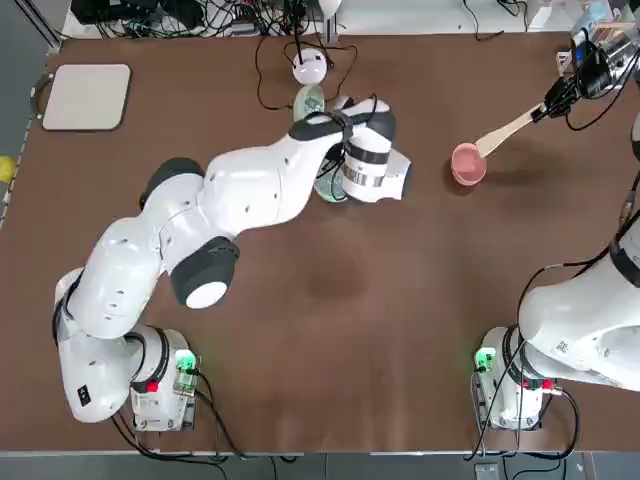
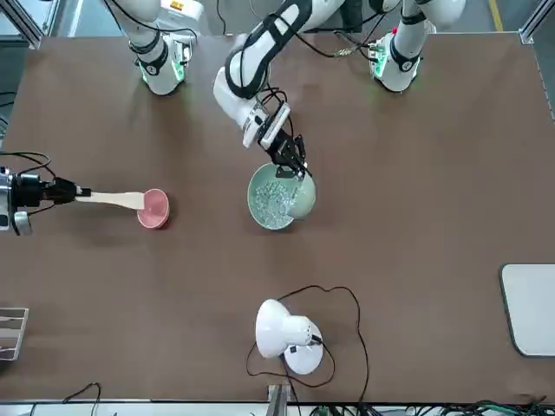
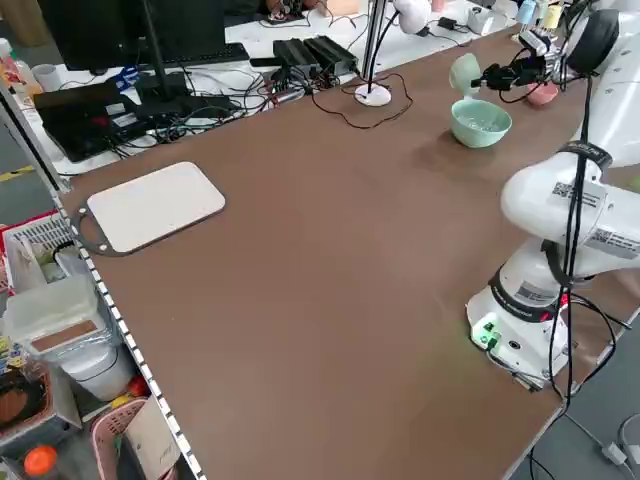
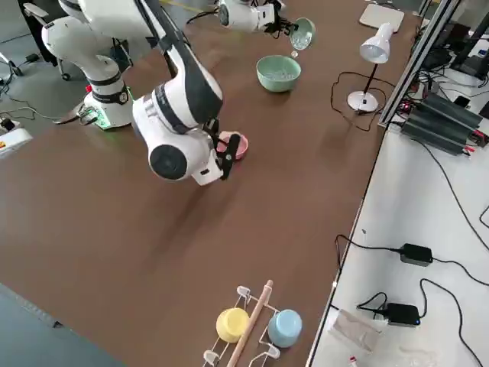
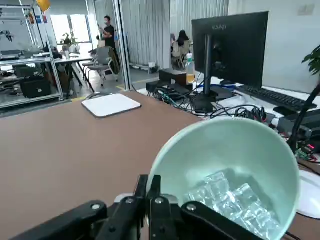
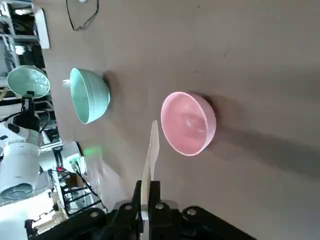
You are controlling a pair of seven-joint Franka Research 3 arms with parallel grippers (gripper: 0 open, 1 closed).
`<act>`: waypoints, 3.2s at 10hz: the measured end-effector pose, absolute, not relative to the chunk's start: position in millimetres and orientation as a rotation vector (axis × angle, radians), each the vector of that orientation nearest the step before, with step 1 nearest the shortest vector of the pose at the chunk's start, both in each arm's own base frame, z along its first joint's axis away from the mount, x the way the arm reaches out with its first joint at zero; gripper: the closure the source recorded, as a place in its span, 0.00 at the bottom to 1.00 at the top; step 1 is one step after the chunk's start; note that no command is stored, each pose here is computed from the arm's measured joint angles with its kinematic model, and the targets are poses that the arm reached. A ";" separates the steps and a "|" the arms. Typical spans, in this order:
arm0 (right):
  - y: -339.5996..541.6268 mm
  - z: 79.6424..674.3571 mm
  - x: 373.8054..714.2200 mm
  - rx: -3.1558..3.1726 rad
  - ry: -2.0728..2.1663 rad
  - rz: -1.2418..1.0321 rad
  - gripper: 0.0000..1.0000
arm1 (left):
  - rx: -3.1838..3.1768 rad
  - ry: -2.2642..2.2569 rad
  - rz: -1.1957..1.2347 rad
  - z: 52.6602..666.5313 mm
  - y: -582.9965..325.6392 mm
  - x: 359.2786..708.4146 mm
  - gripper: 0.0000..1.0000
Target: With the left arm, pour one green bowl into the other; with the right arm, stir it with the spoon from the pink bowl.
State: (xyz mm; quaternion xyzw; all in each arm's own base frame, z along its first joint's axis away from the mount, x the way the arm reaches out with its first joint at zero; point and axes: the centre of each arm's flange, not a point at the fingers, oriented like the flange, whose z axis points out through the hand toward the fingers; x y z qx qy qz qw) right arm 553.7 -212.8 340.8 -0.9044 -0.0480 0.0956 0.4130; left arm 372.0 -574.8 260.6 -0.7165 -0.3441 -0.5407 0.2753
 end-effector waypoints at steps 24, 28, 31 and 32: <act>-120.3 458.1 565.5 -2.456 0.087 0.319 0.94 | -1.423 -0.604 -1.730 229.8 -569.2 339.2 0.96; -95.1 493.3 561.1 -2.498 0.189 0.327 0.94 | -1.664 -0.779 -1.514 231.9 -567.2 344.2 0.96; -54.7 513.3 564.6 -2.540 0.286 0.336 0.94 | -1.833 -1.008 -1.345 295.0 -545.7 407.3 0.96; -38.1 518.9 565.5 -2.549 0.316 0.344 0.94 | -1.846 -1.065 -1.313 313.6 -534.9 424.0 0.96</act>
